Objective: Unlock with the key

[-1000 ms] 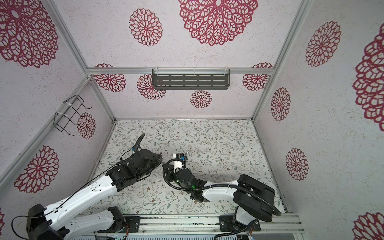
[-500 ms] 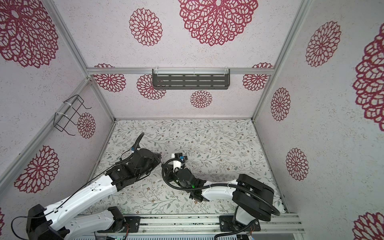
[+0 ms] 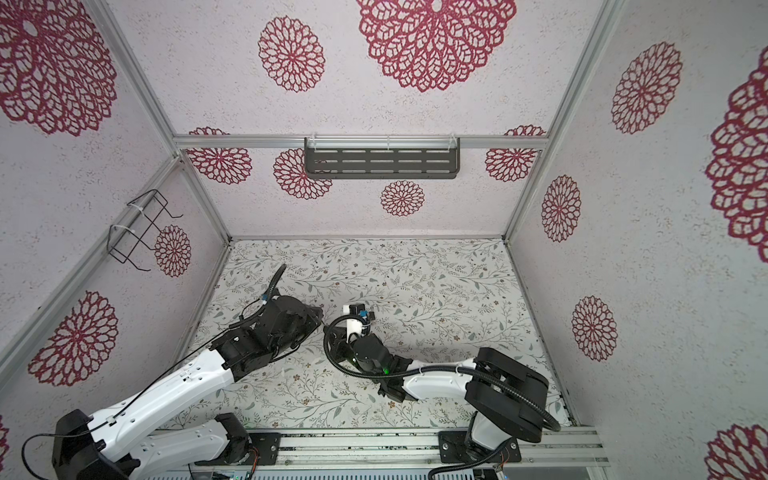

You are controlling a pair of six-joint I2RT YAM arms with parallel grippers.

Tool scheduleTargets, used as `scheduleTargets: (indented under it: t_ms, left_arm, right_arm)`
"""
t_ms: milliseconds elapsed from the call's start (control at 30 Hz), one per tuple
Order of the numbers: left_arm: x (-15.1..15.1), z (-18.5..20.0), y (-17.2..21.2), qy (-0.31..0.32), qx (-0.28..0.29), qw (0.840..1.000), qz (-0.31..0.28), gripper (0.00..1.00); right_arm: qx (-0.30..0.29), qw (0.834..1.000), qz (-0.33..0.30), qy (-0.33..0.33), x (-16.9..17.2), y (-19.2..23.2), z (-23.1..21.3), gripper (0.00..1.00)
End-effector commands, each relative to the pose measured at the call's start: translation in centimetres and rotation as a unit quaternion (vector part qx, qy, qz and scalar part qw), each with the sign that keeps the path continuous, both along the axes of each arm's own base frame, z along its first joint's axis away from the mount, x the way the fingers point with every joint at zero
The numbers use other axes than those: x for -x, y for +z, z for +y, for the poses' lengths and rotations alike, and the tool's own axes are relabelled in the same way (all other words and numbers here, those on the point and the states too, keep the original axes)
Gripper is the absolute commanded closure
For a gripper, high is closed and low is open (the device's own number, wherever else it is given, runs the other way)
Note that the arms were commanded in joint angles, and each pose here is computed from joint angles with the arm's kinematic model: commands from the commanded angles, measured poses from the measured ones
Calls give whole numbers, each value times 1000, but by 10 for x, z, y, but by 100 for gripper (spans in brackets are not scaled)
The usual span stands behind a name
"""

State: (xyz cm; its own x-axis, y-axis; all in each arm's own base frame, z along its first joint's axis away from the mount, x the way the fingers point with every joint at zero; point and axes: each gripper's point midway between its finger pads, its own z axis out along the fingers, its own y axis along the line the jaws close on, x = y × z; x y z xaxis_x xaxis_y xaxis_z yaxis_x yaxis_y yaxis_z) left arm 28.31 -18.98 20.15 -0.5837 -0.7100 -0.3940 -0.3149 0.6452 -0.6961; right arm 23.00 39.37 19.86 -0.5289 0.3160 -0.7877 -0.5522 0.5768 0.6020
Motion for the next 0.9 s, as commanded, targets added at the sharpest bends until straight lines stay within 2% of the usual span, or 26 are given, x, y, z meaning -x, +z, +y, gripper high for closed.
scheduleTargets:
  t_ms: [0,500,600,733,867]
  left_arm:
    - [-2,0,5,2,9,1000,-10,100]
    - [1,-10,8,-24,9,1000,-5,100]
    - [4,-13,3,-33,2,999,5,100]
    - [8,-15,0,-45,-2,999,14,100]
    - [13,-13,-4,-49,-21,998,25,100]
  right_arm:
    - [-27,999,-20,-10,-8,26,1,100]
    - [28,999,-16,-20,-15,17,5,100]
    - [22,999,-36,-9,-14,27,6,100]
    - [61,996,-66,-14,-17,37,4,100]
    - [63,994,-87,-11,-16,51,1,100]
